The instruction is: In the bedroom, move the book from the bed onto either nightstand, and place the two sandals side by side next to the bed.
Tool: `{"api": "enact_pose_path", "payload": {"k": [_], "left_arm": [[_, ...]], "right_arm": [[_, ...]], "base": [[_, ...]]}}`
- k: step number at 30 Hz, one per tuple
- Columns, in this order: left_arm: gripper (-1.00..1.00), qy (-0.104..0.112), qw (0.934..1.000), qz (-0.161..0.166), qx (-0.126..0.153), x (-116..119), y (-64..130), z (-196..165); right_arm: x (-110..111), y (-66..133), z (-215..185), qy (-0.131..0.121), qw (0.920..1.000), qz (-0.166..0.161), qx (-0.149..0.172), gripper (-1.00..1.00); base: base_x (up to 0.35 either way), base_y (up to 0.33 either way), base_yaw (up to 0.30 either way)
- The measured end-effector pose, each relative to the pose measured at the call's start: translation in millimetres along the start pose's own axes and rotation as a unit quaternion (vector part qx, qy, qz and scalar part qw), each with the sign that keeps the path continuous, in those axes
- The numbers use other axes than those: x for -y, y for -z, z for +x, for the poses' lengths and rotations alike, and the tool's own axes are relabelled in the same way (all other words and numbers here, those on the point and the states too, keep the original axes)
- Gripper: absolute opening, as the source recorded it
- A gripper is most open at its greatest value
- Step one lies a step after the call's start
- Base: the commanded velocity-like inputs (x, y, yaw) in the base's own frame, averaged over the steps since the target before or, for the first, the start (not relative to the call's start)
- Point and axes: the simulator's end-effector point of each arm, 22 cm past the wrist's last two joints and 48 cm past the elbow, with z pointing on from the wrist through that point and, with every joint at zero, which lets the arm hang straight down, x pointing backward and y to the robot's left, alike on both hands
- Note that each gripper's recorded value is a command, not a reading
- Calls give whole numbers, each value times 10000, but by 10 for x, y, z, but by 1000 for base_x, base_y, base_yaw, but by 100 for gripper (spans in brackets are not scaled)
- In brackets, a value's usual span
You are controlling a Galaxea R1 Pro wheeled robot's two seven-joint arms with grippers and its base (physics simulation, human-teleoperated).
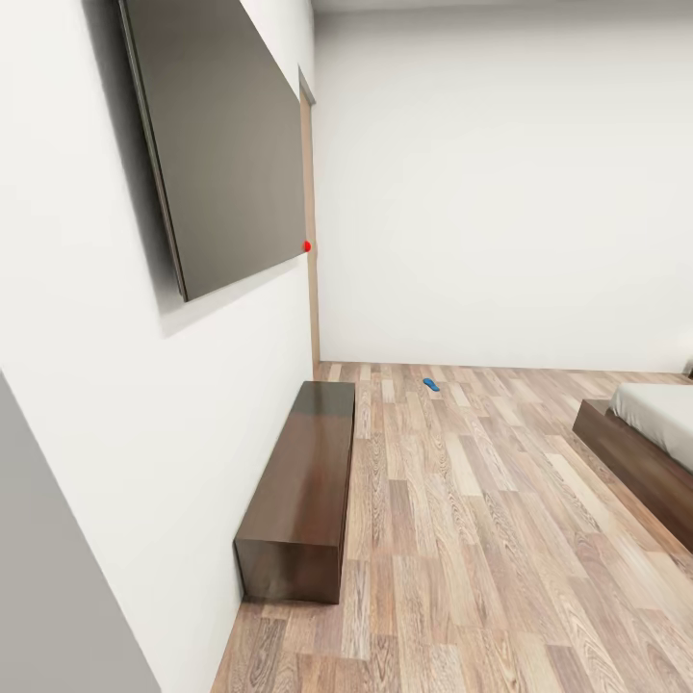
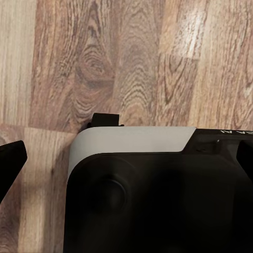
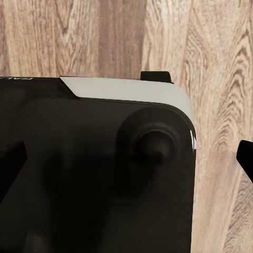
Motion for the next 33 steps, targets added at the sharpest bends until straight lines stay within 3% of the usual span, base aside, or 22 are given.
{"api": "enact_pose_path", "payload": {"k": [33], "left_arm": [[100, 0, 10000, 0, 1, 0, 0, -1]], "right_arm": [[0, 0, 0, 0, 10000, 0, 1, 100]], "base": [[0, 0, 0]]}}
